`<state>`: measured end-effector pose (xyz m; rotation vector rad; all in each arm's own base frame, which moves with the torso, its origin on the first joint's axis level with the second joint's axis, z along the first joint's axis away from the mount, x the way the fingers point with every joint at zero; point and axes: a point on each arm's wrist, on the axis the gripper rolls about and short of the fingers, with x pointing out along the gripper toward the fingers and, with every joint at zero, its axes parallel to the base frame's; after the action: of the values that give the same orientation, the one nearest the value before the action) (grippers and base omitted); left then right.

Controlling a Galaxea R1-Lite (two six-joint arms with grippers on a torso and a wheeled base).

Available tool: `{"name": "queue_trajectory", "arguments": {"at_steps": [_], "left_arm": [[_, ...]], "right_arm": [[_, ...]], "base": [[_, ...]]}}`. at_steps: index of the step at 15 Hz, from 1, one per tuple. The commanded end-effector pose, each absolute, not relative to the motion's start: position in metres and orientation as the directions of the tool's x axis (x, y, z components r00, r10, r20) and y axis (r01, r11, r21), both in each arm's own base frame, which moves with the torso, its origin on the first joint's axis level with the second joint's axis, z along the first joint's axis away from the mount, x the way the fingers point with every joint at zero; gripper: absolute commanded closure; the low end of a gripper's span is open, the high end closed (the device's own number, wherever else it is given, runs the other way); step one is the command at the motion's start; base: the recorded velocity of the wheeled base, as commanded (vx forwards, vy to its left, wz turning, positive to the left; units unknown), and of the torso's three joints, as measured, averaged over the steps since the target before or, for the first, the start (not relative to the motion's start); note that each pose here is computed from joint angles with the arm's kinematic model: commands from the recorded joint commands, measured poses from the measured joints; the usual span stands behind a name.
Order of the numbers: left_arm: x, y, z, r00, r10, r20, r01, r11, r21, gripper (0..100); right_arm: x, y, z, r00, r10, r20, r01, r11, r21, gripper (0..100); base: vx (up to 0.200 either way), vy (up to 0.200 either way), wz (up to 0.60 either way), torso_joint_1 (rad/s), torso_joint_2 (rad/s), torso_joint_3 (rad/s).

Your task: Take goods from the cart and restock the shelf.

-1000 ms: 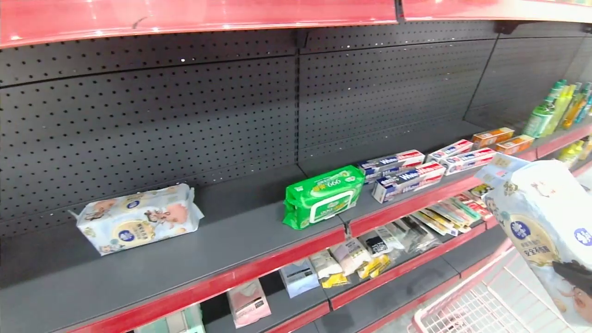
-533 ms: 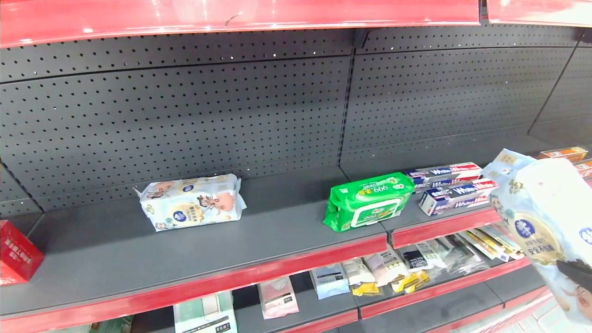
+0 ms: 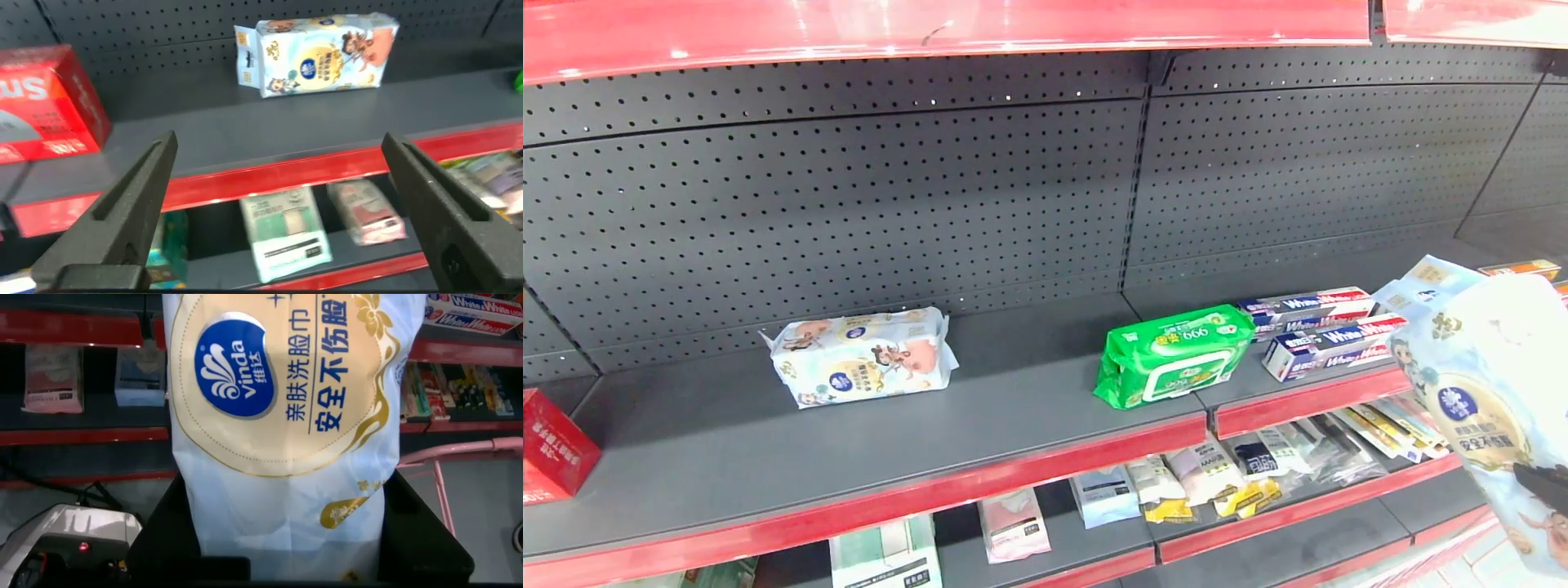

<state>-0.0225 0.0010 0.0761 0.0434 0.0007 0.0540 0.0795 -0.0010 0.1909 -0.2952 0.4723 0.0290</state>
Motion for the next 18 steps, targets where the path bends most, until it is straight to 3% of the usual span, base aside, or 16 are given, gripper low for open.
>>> {"name": "queue_trajectory", "arguments": {"at_steps": [1, 6, 13, 16, 18], "left_arm": [[-0.022, 0.001, 0.077, 0.999, 0.052, -0.005, -0.052, 0.997, 0.057, 0], [-0.023, 0.0, 0.077, 1.0, 0.018, 0.014, -0.019, 0.996, 0.083, 0], [-0.022, 0.0, 0.076, 1.0, 0.009, -0.011, -0.009, 0.999, 0.048, 0], [-0.021, 0.001, 0.077, 1.0, 0.015, -0.021, -0.014, 0.999, 0.048, 0], [-0.02, 0.001, 0.077, 0.999, 0.021, -0.035, -0.02, 0.999, 0.048, 0]], "right_arm": [[0.078, -0.001, 0.194, 0.899, -0.04, -0.436, -0.091, 0.957, -0.276, 100], [0.077, -0.002, 0.195, 0.902, -0.046, -0.429, -0.081, 0.958, -0.275, 100], [0.079, -0.002, 0.189, 0.885, -0.058, -0.461, -0.087, 0.954, -0.287, 100], [0.077, -0.001, 0.184, 0.881, -0.055, -0.469, -0.097, 0.951, -0.293, 100], [0.076, -0.001, 0.181, 0.879, -0.051, -0.474, -0.103, 0.95, -0.294, 100]], "base": [[0.0, 0.0, 0.0, 0.0, 0.0, 0.0], [0.0, 0.0, 0.0, 0.0, 0.0, 0.0], [0.0, 0.0, 0.0, 0.0, 0.0, 0.0], [0.0, 0.0, 0.6, 0.002, 0.0, 0.004], [0.0, 0.0, 0.0, 0.0, 0.0, 0.0]]}}
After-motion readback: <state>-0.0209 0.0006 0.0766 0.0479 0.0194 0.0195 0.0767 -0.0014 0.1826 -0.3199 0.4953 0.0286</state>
